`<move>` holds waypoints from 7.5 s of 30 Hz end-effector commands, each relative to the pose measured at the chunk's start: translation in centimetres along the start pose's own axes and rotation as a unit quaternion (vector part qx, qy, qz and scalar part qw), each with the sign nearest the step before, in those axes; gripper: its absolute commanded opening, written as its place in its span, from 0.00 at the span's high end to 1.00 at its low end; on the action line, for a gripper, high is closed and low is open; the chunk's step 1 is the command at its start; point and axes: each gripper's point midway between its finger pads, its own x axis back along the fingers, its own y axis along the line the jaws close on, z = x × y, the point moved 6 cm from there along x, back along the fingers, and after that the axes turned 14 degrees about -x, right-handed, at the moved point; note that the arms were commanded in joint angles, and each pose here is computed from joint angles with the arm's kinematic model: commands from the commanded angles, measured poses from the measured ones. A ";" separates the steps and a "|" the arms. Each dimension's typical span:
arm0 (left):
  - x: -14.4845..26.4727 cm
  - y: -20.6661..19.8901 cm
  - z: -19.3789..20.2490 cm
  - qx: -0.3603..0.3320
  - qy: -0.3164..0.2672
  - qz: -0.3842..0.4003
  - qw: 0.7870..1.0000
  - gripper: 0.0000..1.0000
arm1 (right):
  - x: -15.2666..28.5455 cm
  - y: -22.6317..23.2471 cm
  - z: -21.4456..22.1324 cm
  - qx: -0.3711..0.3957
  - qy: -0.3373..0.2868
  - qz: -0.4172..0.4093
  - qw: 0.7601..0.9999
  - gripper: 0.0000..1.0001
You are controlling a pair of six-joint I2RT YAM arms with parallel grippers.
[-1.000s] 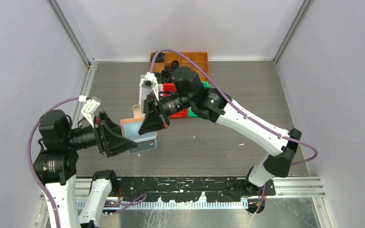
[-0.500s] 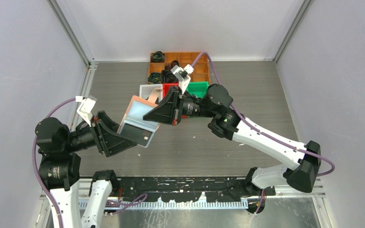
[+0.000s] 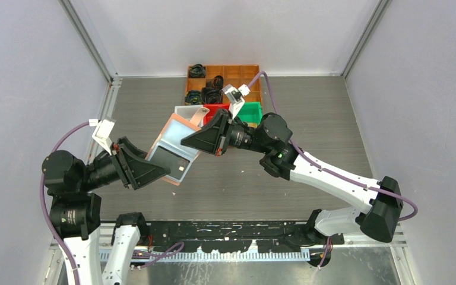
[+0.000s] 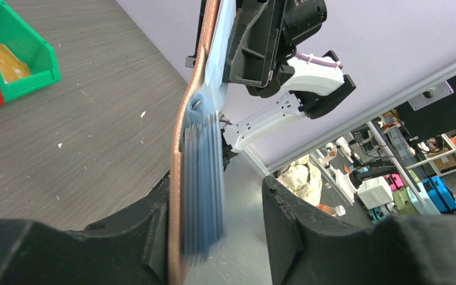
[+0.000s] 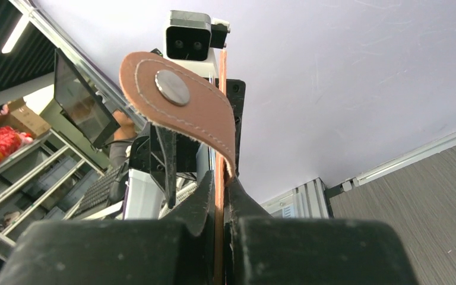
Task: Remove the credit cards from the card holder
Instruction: Remove the credit card from the card holder.
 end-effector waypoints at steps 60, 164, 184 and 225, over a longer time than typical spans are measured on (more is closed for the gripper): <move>0.3 -0.2 -1.2 -0.056 -0.048 -0.069 0.995 0.40 | 0.7 5.0 -2.9 0.045 -0.092 -0.045 0.994 0.99; -1.0 4.5 -0.9 0.046 0.075 -0.047 0.995 0.90 | -2.8 -4.1 4.5 -0.172 0.069 0.033 0.982 0.57; -0.7 2.6 -0.1 0.075 0.071 0.031 0.994 0.60 | -2.7 -5.1 4.2 -0.172 0.019 0.053 0.983 0.71; -0.9 1.4 -2.3 0.072 0.029 0.014 0.997 0.71 | -0.2 -3.7 3.4 -0.187 -0.081 -0.044 0.978 0.99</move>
